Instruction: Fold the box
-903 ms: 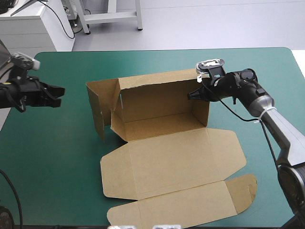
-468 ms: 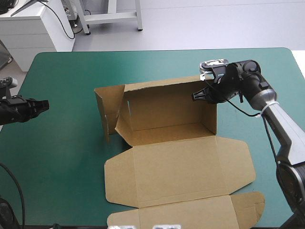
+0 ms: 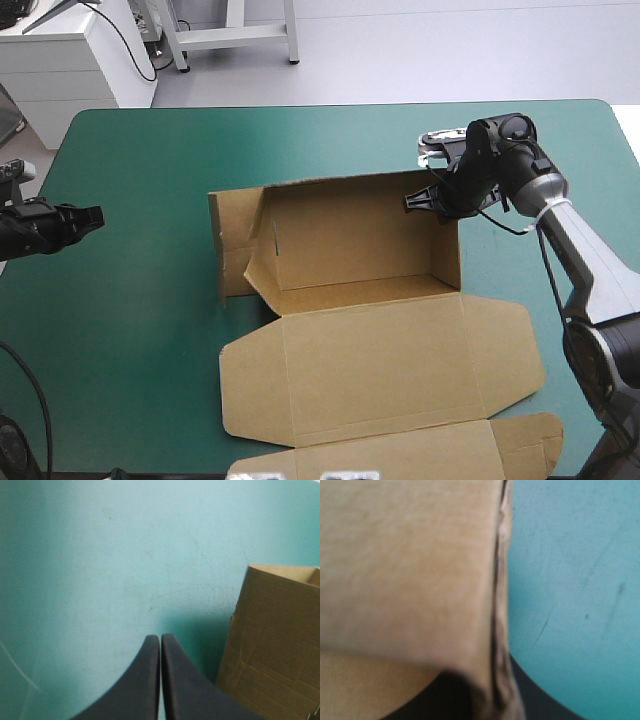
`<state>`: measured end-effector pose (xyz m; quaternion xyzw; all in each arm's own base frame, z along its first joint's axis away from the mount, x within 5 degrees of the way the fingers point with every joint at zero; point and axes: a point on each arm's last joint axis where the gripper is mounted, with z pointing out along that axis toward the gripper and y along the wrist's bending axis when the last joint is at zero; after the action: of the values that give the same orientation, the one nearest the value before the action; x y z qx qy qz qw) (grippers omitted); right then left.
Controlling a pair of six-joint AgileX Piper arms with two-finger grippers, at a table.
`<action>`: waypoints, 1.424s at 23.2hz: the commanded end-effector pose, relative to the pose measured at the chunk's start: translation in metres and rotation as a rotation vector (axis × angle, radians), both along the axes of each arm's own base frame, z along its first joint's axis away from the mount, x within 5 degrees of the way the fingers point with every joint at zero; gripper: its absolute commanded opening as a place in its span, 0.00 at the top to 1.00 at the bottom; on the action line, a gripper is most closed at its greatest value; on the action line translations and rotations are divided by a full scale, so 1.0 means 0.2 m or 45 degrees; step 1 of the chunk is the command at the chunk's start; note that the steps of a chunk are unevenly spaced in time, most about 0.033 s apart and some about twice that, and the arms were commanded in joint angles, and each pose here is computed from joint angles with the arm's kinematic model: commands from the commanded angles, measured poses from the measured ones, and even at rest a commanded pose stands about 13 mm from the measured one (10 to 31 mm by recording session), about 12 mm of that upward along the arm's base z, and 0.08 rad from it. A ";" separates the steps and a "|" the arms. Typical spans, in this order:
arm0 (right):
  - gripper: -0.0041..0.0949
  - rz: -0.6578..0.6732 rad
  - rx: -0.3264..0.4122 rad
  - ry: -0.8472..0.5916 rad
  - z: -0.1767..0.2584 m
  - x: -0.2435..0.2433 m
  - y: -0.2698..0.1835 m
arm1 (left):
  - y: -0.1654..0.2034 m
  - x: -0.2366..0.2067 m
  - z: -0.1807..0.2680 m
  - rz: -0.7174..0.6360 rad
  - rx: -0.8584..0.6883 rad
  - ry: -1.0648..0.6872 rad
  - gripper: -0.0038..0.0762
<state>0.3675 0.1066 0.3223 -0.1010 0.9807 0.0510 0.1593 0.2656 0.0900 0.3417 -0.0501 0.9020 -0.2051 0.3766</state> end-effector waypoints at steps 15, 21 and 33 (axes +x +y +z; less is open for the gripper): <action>0.80 -0.137 0.142 -0.086 -0.02 0.28 -0.02 | -0.04 -0.01 0.12 0.023 -0.096 -0.135 0.96; 0.34 -0.144 0.241 -0.177 0.19 0.26 -0.07 | -0.03 -0.01 0.11 0.019 -0.078 -0.141 0.96; 0.33 -0.119 0.190 0.010 0.01 0.13 -0.02 | -0.04 -0.01 0.11 0.005 -0.086 -0.131 0.96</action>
<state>0.4064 0.1038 0.3085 -0.0361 0.9819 0.1130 0.1475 0.2666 0.0872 0.3445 -0.0542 0.8934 -0.2265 0.3841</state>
